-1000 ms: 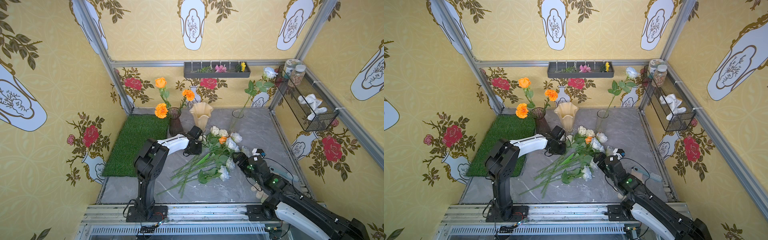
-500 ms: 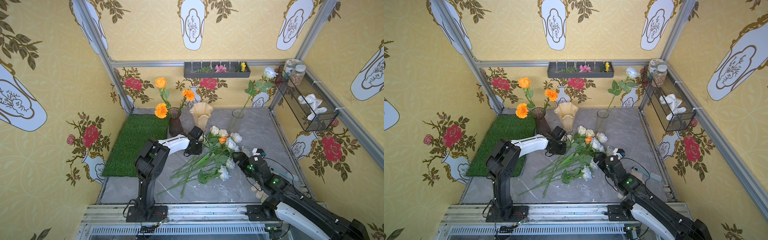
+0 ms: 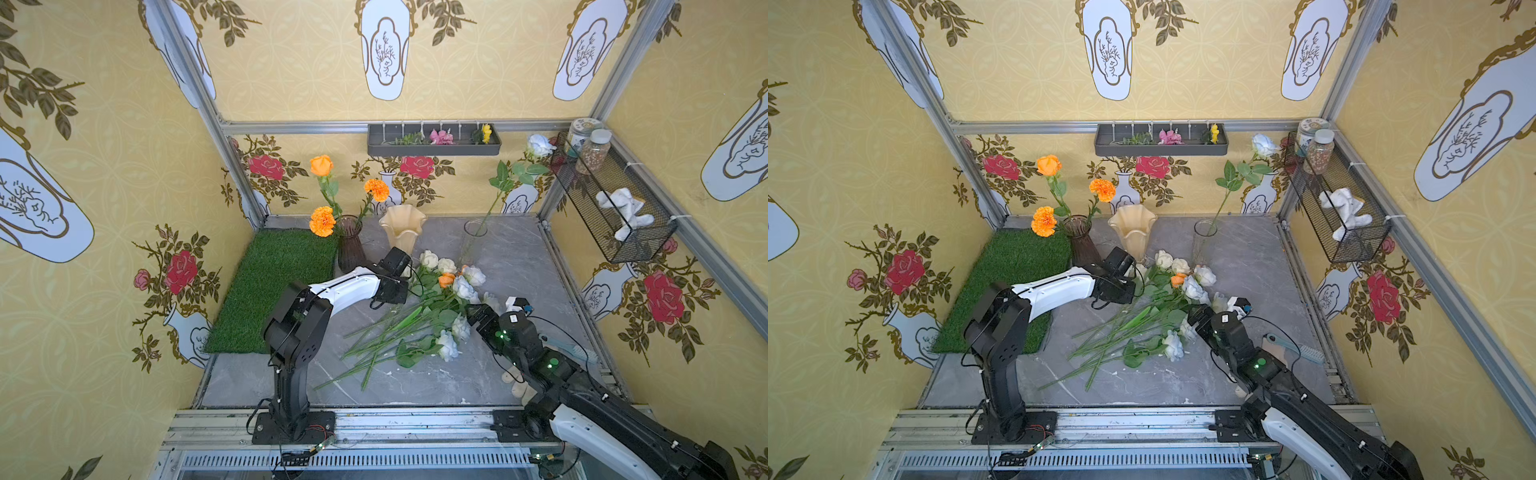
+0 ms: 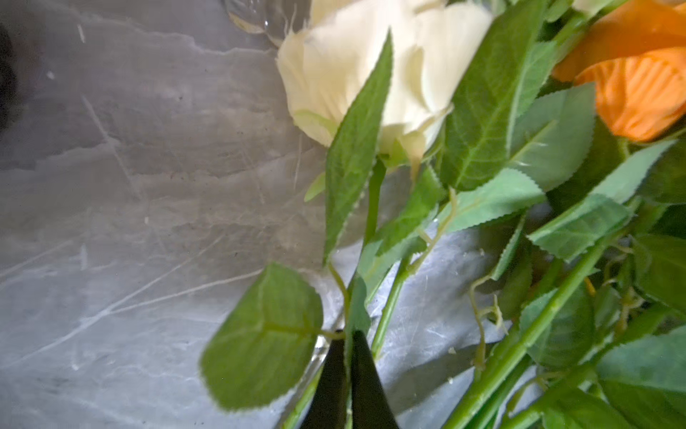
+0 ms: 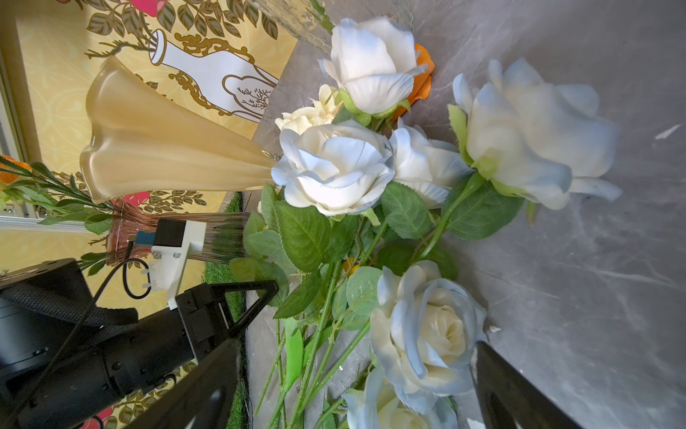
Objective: Arrange the flowers in different vases according to their colors
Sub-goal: Pick up the flower at the center of the board.
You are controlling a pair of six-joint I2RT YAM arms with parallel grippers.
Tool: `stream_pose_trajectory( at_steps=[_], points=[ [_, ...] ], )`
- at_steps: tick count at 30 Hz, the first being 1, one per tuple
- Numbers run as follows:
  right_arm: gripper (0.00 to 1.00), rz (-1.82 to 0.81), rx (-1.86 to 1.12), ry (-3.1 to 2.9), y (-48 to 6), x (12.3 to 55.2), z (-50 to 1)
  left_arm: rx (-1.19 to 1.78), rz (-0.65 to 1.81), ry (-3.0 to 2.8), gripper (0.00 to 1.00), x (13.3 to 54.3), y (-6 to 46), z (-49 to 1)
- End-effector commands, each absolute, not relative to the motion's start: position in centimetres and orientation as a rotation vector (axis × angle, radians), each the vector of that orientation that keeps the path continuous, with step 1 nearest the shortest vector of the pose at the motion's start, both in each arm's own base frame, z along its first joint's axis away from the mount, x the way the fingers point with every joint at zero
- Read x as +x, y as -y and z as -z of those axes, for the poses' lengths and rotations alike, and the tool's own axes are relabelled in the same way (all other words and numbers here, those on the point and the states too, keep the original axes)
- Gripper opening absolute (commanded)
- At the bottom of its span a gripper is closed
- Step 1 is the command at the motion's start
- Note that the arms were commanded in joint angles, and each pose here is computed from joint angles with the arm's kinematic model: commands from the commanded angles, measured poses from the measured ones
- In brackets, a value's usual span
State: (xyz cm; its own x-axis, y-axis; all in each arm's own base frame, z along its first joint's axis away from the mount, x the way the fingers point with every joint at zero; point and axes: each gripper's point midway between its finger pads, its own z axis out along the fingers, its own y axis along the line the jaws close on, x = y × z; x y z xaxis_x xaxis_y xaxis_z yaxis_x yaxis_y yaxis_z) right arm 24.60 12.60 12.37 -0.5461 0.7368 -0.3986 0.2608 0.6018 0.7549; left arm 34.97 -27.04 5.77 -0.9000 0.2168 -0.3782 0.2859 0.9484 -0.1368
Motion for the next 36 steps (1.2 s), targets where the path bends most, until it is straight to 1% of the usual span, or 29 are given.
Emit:
stream_pose_trajectory(
  at_steps=[1,14,22,27,36],
  points=[
    [0.97,-0.853,0.794,-2.075,-12.6,24.8,-12.8,0.426,0.276,-2.674,0.00,35.5,27.5,-7.5],
    [0.97,-0.851,0.803,-2.068,-12.4,24.8,-12.7,0.489,0.362,-2.459,0.00,36.8,29.7,-15.0],
    [0.97,-0.844,0.817,-2.042,-11.9,24.8,-12.7,0.453,0.447,-2.227,0.00,38.8,30.9,-24.1],
    [0.97,-0.849,0.824,-2.022,-11.7,24.8,-12.8,0.444,0.488,-2.122,0.00,39.2,31.4,-28.9],
    [0.97,-0.855,0.826,-2.004,-11.5,24.7,-12.9,0.420,0.482,-2.017,0.00,39.2,30.6,-32.9]
  ],
)
